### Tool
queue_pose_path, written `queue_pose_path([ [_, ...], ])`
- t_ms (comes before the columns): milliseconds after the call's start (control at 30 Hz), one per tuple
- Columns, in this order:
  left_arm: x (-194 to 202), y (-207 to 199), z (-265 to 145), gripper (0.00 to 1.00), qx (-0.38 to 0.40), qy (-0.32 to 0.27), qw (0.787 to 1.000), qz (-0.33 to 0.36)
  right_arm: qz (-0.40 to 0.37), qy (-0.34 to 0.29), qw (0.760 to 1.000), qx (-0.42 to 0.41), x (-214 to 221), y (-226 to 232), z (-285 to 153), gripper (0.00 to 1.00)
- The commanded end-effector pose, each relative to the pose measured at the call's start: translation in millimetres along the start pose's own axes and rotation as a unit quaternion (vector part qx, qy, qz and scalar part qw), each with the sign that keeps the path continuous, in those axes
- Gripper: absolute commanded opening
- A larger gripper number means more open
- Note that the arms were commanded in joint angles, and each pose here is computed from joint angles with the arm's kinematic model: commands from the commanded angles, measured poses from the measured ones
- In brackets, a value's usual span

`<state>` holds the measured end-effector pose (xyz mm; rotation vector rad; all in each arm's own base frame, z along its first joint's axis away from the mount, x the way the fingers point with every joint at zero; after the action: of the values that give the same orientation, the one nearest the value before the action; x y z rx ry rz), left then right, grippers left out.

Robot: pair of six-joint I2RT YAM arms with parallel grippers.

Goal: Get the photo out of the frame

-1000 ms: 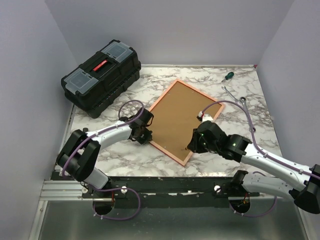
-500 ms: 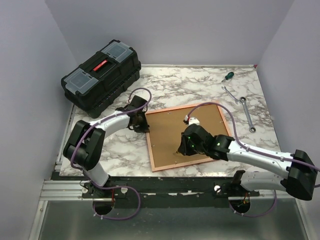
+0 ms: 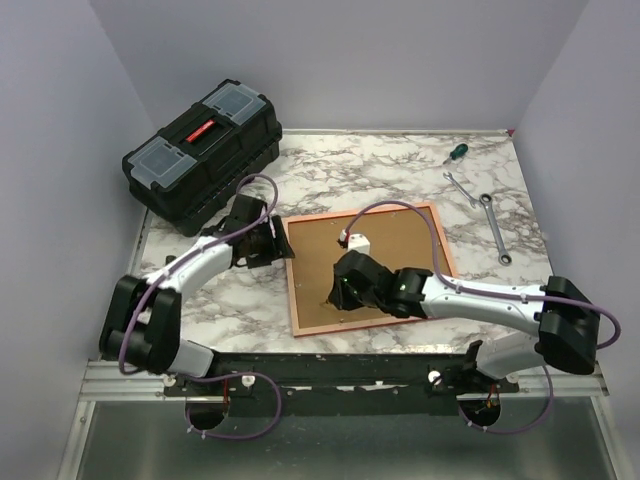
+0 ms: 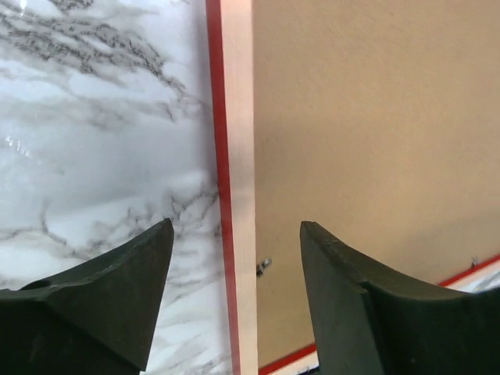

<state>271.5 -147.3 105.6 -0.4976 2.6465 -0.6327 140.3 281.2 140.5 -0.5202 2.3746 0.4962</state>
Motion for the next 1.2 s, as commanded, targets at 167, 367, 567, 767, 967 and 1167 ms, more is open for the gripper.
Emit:
queue_pose_path([
  [167, 60.2, 17.4, -50.3, 0.7, 0.134, 0.006, 0.99, 0.036, 0.02, -0.048, 0.999, 0.001, -62.4, 39.1, 14.3, 0.0],
  [367, 106.1, 25.0, -45.2, 0.65, 0.21, 0.063, 0.976, 0.02, 0.011, -0.018, 1.0, 0.02, -79.6, 45.5, 37.3, 0.0],
  [567, 125.7, 31.8, -35.9, 0.5, 0.185, 0.061, 0.98, 0.026, 0.001, -0.015, 0.998, 0.066, -83.0, 36.2, 43.1, 0.0],
  [767, 129.6, 42.7, -28.9, 0.32, 0.153, 0.054, 0.987, 0.016, 0.003, -0.007, 0.998, 0.069, -79.2, 33.7, 47.4, 0.0],
  [967, 129.0, 46.0, -25.9, 0.21, 0.137, 0.052, 0.989, 0.008, 0.002, 0.001, 0.999, 0.054, -77.3, 39.6, 56.2, 0.0],
  [1167, 129.7, 47.1, -24.9, 0.15, 0.137, 0.049, 0.989, 0.002, -0.007, 0.006, 0.999, 0.051, -76.3, 42.2, 64.4, 0.01],
])
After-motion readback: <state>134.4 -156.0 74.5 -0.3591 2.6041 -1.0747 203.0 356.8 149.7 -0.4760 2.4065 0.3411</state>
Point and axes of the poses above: each gripper's point midway between its finger pads, its own z axis out along the fingers, its own y axis along the line the jaws close on, x = y × z, the point moved 6 cm from there along -z, back along the fingers, and after that the axes turned 9 degrees about -z, right-handed, at the moved point
